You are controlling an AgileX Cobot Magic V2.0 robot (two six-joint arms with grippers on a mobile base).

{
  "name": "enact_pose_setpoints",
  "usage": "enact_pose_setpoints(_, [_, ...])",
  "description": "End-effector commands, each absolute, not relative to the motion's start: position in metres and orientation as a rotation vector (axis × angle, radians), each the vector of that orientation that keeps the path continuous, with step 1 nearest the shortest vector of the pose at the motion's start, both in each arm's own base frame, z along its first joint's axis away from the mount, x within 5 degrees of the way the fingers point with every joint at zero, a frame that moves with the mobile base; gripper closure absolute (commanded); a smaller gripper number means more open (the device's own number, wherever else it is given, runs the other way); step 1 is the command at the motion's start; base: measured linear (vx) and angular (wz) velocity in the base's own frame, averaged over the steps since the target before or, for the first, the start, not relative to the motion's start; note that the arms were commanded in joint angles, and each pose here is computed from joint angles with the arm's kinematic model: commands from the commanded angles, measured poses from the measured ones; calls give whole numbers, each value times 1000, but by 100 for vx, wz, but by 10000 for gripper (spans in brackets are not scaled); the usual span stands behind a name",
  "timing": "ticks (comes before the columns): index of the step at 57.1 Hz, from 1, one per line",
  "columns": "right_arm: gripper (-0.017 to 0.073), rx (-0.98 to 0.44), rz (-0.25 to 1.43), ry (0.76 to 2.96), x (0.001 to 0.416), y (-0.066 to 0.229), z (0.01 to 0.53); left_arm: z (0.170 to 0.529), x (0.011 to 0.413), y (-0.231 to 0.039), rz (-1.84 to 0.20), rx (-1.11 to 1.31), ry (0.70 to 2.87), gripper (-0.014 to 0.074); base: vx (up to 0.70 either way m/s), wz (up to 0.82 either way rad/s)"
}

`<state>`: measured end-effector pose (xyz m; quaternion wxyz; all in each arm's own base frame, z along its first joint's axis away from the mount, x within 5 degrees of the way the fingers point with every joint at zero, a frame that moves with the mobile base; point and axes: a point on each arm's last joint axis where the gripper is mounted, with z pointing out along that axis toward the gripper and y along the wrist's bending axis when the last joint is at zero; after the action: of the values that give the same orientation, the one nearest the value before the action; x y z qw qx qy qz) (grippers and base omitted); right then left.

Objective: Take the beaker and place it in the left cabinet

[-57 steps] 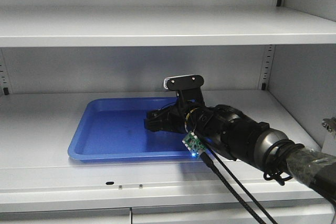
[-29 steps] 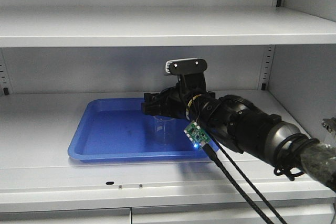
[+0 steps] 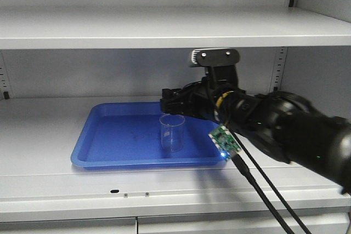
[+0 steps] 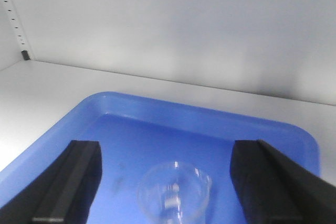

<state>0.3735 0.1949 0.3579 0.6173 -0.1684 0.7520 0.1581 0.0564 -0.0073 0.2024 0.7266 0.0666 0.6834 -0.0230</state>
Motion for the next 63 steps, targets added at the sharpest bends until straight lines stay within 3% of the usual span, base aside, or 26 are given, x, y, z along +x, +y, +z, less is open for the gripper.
enact_pose_setpoints(1, [13,-393,404,1593,341,180,400,205,55,-7,-60,130,1423,592,0,0])
enact_pose_setpoints(20, [13,-382,405,1562,244,129,408,205,55,-7,-60,130,1423,592,0,0])
enact_pose_setpoints(42, [13,-310,353,1541,133,63,379,205,55,-7,-60,130,1423,592,0,0])
enact_pose_setpoints(63, [13,-282,365,1452,87,39,360,205,55,-7,-60,130,1423,592,0,0])
